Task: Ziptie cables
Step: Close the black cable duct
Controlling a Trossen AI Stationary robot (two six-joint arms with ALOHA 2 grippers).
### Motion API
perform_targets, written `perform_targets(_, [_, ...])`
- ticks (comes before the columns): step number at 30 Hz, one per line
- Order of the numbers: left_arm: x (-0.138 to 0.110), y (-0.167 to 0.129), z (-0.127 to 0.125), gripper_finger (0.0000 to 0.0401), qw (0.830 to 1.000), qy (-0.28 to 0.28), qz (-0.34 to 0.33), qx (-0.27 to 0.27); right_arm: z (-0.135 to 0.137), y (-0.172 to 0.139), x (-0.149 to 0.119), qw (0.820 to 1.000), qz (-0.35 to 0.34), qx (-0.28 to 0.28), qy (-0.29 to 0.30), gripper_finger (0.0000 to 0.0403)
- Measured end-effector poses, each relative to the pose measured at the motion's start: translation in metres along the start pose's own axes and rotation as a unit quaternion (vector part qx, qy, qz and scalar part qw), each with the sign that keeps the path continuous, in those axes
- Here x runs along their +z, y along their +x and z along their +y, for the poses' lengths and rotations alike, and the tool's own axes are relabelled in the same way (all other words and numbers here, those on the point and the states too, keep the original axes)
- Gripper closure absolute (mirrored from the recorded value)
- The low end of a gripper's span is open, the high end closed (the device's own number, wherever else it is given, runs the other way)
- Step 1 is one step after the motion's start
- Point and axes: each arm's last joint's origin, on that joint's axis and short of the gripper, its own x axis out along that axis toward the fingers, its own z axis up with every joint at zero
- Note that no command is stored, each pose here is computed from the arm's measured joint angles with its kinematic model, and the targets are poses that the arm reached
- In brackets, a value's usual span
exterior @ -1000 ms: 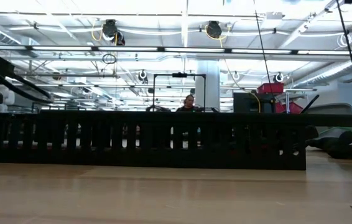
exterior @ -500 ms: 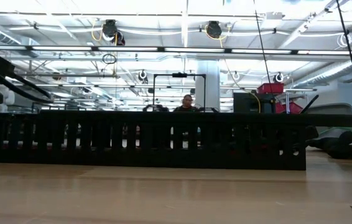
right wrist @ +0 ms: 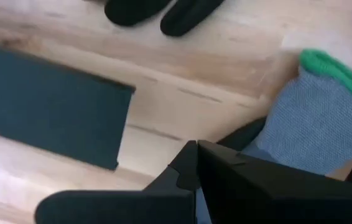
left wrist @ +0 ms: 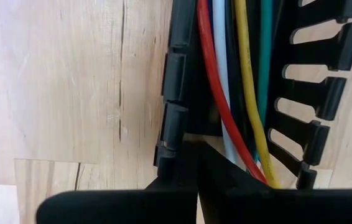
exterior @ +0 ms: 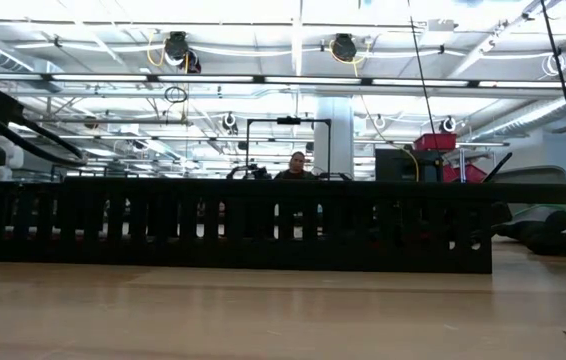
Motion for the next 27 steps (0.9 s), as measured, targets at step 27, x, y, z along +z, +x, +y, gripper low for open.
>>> perform_targets(27, [0.001,0.0,0.0,0.0401,1.0,-0.004,-0.014,0.007,0.038,0.012,0.023,0.995,-0.018,0.084,0.05,0.0402])
